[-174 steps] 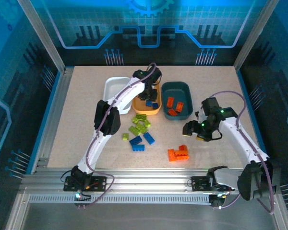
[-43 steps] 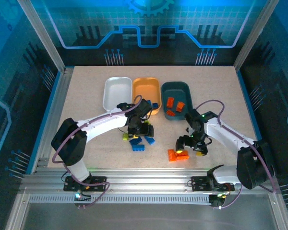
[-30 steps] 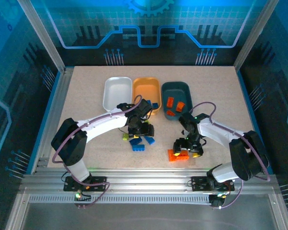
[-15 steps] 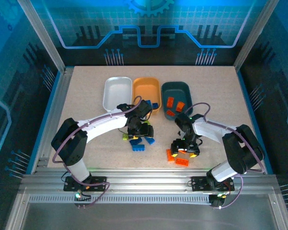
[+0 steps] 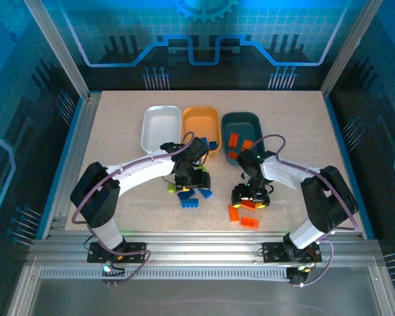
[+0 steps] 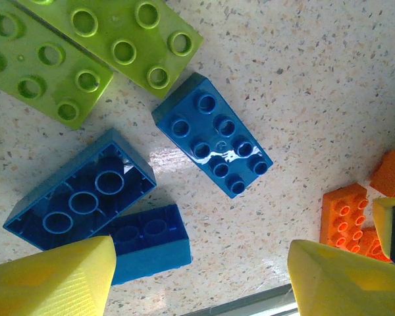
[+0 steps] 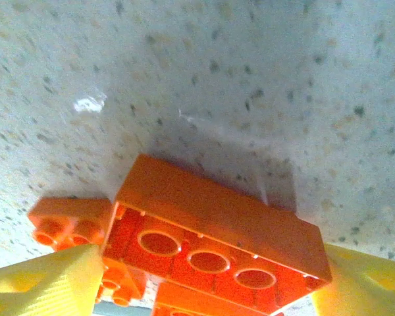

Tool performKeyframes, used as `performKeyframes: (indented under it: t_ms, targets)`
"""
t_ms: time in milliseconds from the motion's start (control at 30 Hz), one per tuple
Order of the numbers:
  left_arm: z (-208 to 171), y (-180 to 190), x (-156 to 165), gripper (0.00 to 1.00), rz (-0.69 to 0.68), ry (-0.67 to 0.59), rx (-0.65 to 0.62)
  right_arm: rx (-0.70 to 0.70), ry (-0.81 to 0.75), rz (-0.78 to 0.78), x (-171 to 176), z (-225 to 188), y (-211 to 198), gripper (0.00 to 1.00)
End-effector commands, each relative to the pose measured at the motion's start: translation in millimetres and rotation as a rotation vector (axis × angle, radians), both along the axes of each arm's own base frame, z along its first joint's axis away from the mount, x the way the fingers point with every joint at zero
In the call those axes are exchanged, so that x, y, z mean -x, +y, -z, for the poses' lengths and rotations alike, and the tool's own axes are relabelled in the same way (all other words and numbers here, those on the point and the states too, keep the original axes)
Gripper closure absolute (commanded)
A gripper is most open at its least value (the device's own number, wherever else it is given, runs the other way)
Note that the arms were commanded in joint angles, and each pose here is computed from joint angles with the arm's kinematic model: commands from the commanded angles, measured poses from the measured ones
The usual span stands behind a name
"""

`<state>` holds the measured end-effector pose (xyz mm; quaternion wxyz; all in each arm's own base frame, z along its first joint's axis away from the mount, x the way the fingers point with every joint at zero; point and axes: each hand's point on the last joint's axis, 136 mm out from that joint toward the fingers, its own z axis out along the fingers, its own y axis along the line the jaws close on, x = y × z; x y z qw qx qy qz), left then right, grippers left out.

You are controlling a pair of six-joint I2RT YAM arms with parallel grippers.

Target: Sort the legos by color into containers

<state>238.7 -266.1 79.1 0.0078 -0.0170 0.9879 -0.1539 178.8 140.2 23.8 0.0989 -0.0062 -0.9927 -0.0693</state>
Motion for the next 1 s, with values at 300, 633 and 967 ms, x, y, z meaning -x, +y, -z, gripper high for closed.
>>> performKeyframes:
  t_ms: [300,633,967]
  targets:
    - [-1,4,6,0.29,0.018,0.023,-0.009,0.041,0.004,0.048,-18,12,1,0.15]
    - [-1,5,2,0.29,0.016,0.025,-0.005,0.068,-0.029,0.061,-30,6,-6,0.38]
    - [-4,4,0,0.29,0.013,0.019,0.005,-0.015,-0.164,0.076,-69,-55,1,0.39]
